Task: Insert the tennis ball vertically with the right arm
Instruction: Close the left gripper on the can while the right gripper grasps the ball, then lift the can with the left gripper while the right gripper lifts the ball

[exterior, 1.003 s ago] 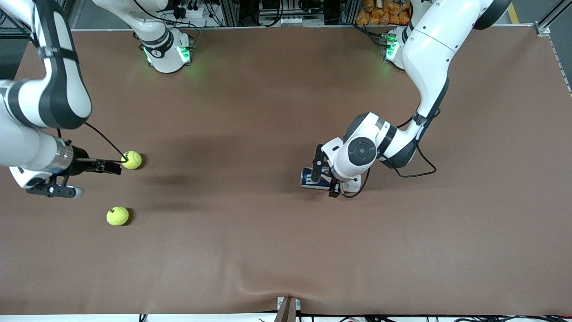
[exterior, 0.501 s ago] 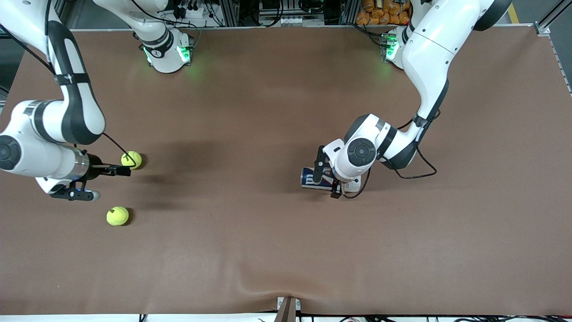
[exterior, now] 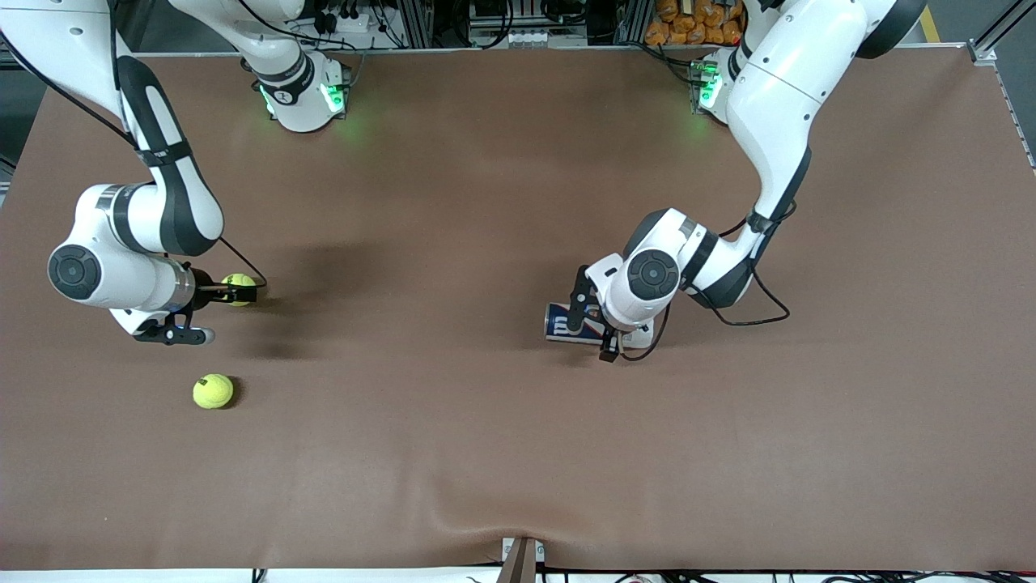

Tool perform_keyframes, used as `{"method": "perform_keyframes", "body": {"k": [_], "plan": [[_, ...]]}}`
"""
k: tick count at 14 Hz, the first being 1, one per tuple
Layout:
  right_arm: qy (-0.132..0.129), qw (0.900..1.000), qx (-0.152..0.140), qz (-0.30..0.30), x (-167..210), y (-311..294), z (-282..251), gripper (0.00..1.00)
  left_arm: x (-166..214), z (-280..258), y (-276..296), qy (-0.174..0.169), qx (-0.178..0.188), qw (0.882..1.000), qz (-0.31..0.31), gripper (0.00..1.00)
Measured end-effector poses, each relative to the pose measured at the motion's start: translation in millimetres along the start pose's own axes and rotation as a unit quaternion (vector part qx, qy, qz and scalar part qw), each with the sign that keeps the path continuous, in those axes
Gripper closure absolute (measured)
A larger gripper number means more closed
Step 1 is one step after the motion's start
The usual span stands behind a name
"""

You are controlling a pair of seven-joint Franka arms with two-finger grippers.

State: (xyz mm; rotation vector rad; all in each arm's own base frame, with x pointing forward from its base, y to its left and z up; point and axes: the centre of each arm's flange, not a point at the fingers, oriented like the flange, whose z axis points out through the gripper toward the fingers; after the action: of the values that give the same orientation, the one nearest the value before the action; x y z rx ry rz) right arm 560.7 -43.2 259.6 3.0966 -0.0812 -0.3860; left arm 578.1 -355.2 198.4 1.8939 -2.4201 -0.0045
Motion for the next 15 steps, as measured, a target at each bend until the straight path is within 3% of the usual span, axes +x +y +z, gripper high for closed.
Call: {"method": "perform_keyframes", "body": {"k": [5, 6, 9, 13, 15], "plan": [[0.042, 0.999, -0.006, 0.0, -10.3, 9.7, 29.5, 0.0, -0.7, 12.4, 1.2, 0.003, 0.001, 1.0, 0.0, 0.03], [0.041, 0.999, -0.005, 0.001, -14.2, 13.0, 37.1, 0.0, -0.9, 12.3, 1.0, 0.003, 0.002, 1.0, -0.001, 0.04], [0.035, 0.999, -0.002, -0.011, -20.6, 29.4, 47.0, 0.0, -3.0, 7.4, -2.7, 0.006, 0.009, 1.0, -0.004, 0.3], [0.034, 0.999, 0.0, -0.015, -21.5, 37.7, 53.6, 0.0, 2.3, -12.1, -10.4, 0.029, 0.022, 0.999, -0.021, 0.38], [0.039, 0.999, 0.0, -0.016, -19.9, 36.5, 59.9, 0.0, 9.3, -28.8, -14.2, 0.052, 0.029, 0.998, -0.035, 0.35]]}}
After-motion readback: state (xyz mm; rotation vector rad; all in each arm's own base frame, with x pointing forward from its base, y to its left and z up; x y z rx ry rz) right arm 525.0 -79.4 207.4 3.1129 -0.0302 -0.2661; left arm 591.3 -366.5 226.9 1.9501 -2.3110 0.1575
